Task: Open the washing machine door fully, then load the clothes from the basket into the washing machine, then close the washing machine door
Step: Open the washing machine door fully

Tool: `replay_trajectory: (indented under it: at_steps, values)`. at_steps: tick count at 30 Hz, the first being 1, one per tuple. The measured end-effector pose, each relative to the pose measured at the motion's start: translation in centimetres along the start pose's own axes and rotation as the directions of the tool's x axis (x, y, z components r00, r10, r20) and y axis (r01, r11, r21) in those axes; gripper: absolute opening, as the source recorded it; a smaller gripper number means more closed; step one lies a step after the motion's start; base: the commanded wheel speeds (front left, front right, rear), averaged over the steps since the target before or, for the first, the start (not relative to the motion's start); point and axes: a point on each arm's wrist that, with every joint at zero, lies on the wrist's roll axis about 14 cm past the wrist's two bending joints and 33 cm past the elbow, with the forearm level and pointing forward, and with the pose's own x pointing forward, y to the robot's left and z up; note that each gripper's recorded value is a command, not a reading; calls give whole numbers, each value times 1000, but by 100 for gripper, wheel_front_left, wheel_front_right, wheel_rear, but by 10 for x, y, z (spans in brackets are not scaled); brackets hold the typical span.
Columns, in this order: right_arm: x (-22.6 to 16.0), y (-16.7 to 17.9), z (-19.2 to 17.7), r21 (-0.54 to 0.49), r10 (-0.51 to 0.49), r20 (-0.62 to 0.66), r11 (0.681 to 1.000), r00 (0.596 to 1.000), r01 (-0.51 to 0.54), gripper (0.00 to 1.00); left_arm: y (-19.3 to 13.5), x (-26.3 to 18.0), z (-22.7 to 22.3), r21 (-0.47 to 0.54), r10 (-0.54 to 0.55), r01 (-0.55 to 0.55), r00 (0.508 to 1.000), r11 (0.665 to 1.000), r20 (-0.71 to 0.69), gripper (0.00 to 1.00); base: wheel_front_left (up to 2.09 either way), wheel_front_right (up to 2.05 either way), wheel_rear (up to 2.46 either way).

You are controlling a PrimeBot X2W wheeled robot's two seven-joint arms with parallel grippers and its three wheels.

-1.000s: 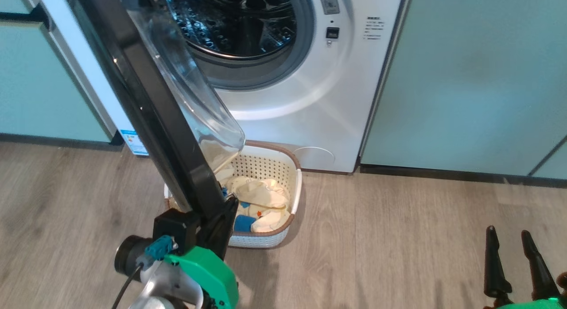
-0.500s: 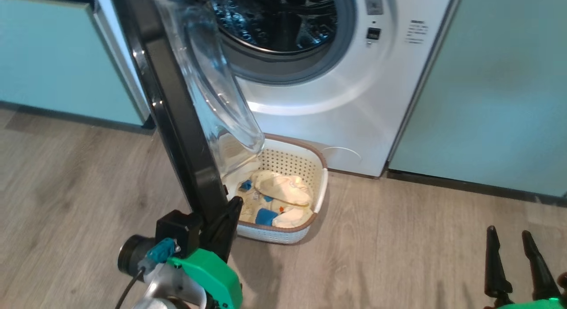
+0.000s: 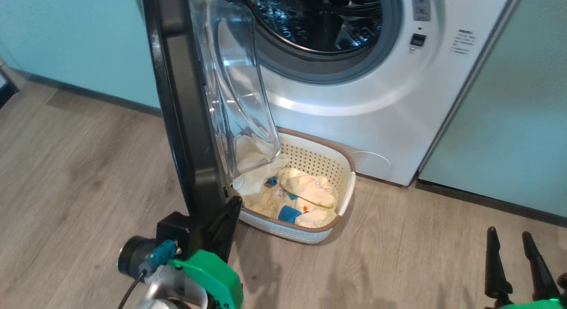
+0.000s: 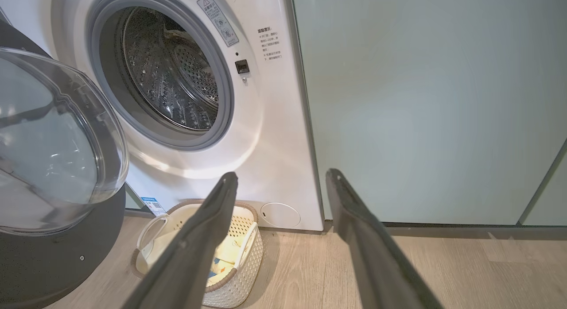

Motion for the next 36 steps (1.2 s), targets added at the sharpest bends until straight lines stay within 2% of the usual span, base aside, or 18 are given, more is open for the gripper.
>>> replay_trajectory:
  at_steps: [16, 29, 36]
  values:
    - [15, 28, -7, 4, 91, -21, 996, 996, -91, 100, 50, -21, 9, 13, 179, -180, 982, 984, 56, 0, 0, 0, 0]
    - [17, 33, -7, 3, 109, -23, 994, 994, -109, 100, 88, -35, 17, 40, 293, -299, 949, 953, 119, 0, 0, 0, 0]
    - [18, 32, -11, 7, 107, -32, 994, 994, -107, 100, 117, -40, 10, 67, 363, -372, 924, 926, 118, 0, 0, 0, 0]
